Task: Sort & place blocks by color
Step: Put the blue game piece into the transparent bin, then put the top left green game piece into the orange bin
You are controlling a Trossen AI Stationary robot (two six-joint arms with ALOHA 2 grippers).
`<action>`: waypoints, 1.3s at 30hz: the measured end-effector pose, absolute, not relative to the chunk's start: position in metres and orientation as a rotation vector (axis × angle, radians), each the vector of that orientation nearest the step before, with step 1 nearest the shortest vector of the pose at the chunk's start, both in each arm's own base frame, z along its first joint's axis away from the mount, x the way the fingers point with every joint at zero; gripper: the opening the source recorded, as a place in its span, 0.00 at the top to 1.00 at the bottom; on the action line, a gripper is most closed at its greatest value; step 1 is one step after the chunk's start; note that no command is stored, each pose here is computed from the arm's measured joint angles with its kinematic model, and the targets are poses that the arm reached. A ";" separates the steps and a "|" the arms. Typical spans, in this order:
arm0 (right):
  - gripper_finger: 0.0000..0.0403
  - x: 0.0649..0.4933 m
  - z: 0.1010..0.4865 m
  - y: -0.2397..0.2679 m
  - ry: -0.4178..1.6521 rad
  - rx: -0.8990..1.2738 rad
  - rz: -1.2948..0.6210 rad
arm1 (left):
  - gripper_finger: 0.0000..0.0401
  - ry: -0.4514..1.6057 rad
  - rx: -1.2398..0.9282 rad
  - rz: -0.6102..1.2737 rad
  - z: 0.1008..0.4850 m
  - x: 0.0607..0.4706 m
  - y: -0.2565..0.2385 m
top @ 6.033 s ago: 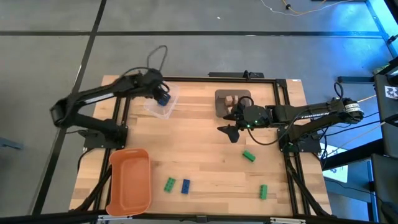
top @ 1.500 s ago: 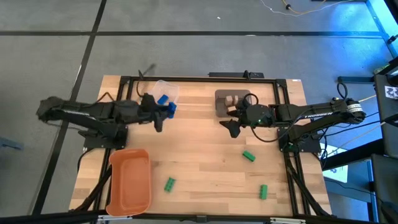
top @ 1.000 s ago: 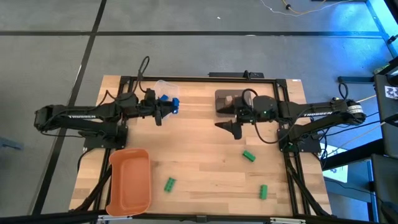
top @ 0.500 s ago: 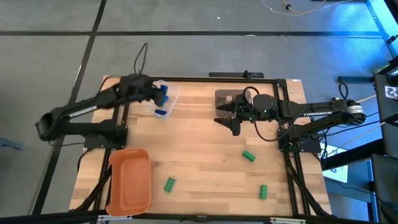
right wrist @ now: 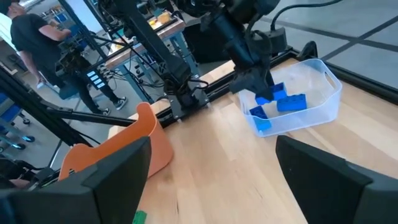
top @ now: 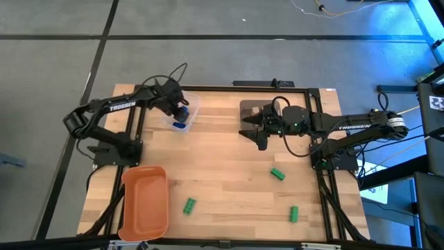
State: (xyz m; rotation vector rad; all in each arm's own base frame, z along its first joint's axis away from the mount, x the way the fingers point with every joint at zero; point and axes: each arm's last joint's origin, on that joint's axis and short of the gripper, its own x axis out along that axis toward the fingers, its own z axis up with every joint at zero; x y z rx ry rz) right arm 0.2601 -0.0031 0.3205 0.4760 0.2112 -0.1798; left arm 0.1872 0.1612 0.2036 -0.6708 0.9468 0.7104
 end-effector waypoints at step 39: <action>0.14 0.224 0.206 0.080 1.381 0.621 -0.431 | 0.20 -0.152 -0.453 0.268 0.362 0.153 0.039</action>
